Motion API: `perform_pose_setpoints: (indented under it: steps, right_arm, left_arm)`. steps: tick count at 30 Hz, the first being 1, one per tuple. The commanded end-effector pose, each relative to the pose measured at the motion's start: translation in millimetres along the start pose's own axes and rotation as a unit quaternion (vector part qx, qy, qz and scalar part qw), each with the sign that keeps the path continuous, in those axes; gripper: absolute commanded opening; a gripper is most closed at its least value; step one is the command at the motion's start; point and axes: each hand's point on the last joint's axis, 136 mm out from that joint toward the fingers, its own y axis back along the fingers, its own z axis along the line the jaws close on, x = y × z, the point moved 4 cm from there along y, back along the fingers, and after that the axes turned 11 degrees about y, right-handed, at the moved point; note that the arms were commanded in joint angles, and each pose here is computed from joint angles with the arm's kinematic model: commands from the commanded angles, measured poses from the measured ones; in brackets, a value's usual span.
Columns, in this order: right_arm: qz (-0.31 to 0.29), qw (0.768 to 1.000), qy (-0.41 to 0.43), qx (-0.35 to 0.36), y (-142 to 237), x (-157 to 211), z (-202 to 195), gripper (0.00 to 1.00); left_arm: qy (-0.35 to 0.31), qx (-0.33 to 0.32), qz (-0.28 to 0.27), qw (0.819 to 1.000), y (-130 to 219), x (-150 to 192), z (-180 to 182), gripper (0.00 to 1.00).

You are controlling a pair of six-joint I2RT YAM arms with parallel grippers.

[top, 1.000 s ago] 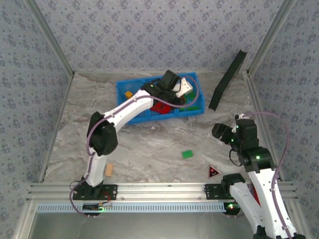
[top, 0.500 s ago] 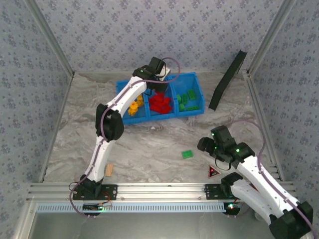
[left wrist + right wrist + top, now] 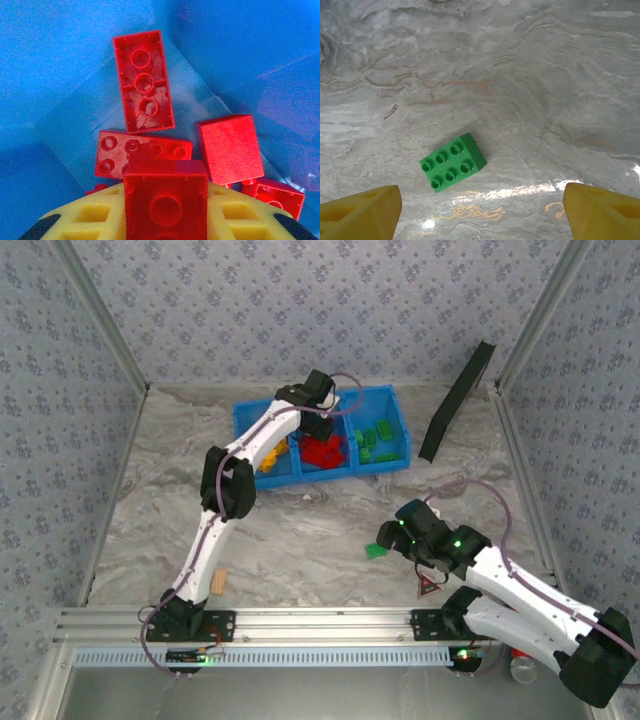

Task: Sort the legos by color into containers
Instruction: Place the lego in the container, then pick up the lego from the bottom-center of the table.

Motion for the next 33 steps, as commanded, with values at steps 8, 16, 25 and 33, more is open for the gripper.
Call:
perform_pose_setpoints:
  steps: [8,16,25,33]
  right_arm:
    - [0.033,0.996,0.086,-0.004,-14.6,-1.1,21.2,0.87]
    - [0.086,0.965,0.249,0.008,-26.2,-6.0,39.6,0.87]
    - [0.139,0.944,0.298,0.018,-56.8,-1.7,48.5,0.87]
    - [0.166,0.936,0.309,0.034,-76.6,11.1,44.8,0.82]
  left_arm:
    - [0.008,0.003,0.005,1.000,-2.8,1.7,-0.3,0.59]
    - [-0.001,0.009,-0.013,1.000,17.2,-4.9,-1.1,0.66]
    - [-0.004,0.031,-0.065,0.997,76.9,-19.6,-2.6,0.70]
    - [0.011,0.064,-0.104,0.992,126.9,-31.0,-4.7,0.72]
